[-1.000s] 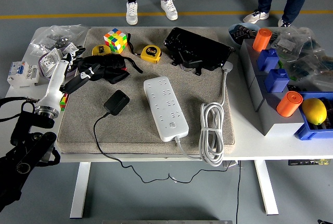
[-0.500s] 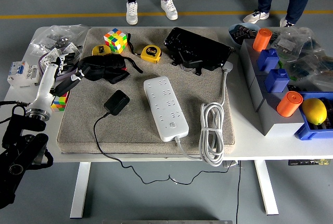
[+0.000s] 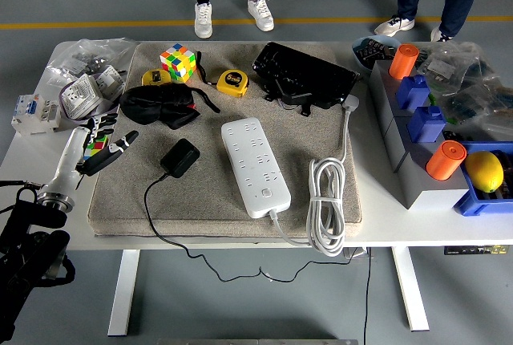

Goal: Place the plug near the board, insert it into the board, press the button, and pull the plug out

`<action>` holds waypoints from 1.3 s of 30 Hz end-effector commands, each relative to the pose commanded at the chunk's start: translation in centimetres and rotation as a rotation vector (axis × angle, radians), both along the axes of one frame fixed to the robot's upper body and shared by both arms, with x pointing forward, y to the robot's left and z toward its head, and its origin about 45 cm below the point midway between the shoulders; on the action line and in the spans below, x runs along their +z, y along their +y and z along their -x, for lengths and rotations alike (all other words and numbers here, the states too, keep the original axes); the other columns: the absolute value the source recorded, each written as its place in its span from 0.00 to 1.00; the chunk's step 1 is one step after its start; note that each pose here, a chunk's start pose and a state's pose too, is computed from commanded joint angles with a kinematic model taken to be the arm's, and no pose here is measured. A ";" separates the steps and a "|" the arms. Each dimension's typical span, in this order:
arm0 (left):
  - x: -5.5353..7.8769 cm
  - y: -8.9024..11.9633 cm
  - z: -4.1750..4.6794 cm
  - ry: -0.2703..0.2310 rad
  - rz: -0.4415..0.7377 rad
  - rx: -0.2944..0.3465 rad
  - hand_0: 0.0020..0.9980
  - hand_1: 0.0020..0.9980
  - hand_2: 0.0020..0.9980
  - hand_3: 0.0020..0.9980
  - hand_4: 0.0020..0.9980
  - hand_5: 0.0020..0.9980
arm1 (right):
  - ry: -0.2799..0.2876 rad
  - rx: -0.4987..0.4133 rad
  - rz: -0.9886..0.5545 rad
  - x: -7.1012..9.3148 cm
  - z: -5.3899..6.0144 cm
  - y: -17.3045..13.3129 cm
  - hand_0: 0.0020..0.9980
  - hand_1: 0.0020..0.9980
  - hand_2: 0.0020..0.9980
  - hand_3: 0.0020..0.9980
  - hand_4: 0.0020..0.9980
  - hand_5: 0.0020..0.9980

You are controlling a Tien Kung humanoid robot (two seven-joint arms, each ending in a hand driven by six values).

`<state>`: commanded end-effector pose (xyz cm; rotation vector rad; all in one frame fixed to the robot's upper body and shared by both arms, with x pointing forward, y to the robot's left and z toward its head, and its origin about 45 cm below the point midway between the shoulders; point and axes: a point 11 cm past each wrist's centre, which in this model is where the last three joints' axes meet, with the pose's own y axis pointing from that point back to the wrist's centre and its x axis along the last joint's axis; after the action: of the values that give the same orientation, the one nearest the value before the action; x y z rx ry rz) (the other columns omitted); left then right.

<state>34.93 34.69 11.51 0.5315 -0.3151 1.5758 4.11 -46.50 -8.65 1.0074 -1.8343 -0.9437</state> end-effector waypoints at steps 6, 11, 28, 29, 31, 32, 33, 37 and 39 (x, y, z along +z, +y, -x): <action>-0.1 -0.2 0.02 0.011 -0.002 -0.011 0.78 0.75 0.81 0.81 1.00 0.66 | 0.024 -0.015 -0.018 -0.3 0.6 0.5 0.60 0.60 0.55 0.55 0.80 0.29; 0.1 -0.2 0.06 0.008 0.007 -0.007 0.77 0.75 0.80 0.80 1.00 0.66 | 0.032 -0.021 -0.021 -0.4 0.5 0.4 0.61 0.61 0.56 0.55 0.81 0.31; 1.0 0.6 -0.07 -0.013 0.010 0.011 0.77 0.74 0.80 0.79 1.00 0.66 | 0.020 -0.022 -0.007 0.1 -0.6 -0.7 0.61 0.61 0.56 0.55 0.81 0.32; 1.0 0.7 -0.04 -0.013 0.010 0.012 0.77 0.74 0.80 0.79 1.00 0.66 | 0.018 -0.021 -0.006 0.2 -0.7 -0.7 0.61 0.61 0.56 0.55 0.81 0.32; 0.9 0.8 0.13 -0.006 0.006 0.013 0.77 0.74 0.80 0.79 1.00 0.66 | 0.017 -0.021 -0.003 0.2 -0.7 -0.8 0.61 0.61 0.56 0.55 0.81 0.32; 0.8 0.9 0.21 -0.003 0.004 0.013 0.77 0.74 0.80 0.79 1.00 0.66 | 0.017 -0.022 -0.002 0.2 -0.6 -0.9 0.61 0.61 0.56 0.55 0.81 0.32; 0.8 0.9 0.23 -0.001 0.004 0.014 0.77 0.74 0.80 0.79 1.00 0.66 | 0.018 -0.023 -0.001 0.2 -0.6 -0.9 0.61 0.61 0.56 0.55 0.81 0.32; 0.8 0.8 0.17 -0.002 0.006 0.013 0.77 0.74 0.79 0.79 1.00 0.65 | 0.025 -0.024 -0.004 0.1 -0.3 -0.8 0.61 0.61 0.56 0.55 0.82 0.32; 0.9 0.7 0.12 -0.003 0.008 0.010 0.77 0.74 0.79 0.79 1.00 0.65 | 0.028 -0.027 -0.004 0.1 -0.2 -0.8 0.61 0.61 0.56 0.55 0.82 0.32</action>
<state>34.81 35.37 12.38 0.5256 -0.3090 1.5870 4.30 -47.32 -8.56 0.9696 -1.8278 -0.9737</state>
